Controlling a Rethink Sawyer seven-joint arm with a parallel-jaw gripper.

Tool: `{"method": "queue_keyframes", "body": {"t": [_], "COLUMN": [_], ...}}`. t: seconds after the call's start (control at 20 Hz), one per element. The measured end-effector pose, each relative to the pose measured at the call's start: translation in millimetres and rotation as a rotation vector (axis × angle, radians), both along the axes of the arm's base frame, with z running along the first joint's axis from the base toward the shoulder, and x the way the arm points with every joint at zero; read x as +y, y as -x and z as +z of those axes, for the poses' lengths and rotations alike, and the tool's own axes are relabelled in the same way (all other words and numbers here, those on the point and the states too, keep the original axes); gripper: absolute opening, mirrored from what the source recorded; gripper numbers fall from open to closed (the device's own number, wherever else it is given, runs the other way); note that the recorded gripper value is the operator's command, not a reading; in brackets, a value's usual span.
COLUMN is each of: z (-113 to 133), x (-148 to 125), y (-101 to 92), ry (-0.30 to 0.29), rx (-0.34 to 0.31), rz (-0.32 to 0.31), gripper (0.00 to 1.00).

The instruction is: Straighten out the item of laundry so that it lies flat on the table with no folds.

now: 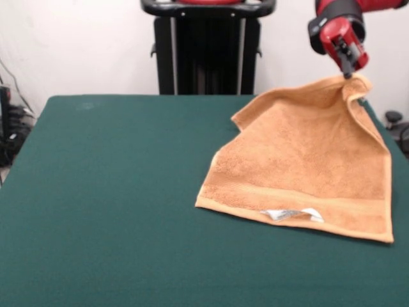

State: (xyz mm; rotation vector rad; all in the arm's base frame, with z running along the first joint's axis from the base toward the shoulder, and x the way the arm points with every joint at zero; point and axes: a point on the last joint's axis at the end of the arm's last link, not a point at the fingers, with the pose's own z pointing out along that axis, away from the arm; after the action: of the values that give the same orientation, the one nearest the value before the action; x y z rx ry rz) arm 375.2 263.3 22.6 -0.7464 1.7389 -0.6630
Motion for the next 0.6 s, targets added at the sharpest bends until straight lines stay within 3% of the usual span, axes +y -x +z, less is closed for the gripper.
{"method": "queue_keyframes", "body": {"t": [0.6], "z": [-20], "x": [-6], "y": [22.0], "ry": [0.058], "rx": [-0.012], "rz": [0.023], "gripper": [0.00]}}
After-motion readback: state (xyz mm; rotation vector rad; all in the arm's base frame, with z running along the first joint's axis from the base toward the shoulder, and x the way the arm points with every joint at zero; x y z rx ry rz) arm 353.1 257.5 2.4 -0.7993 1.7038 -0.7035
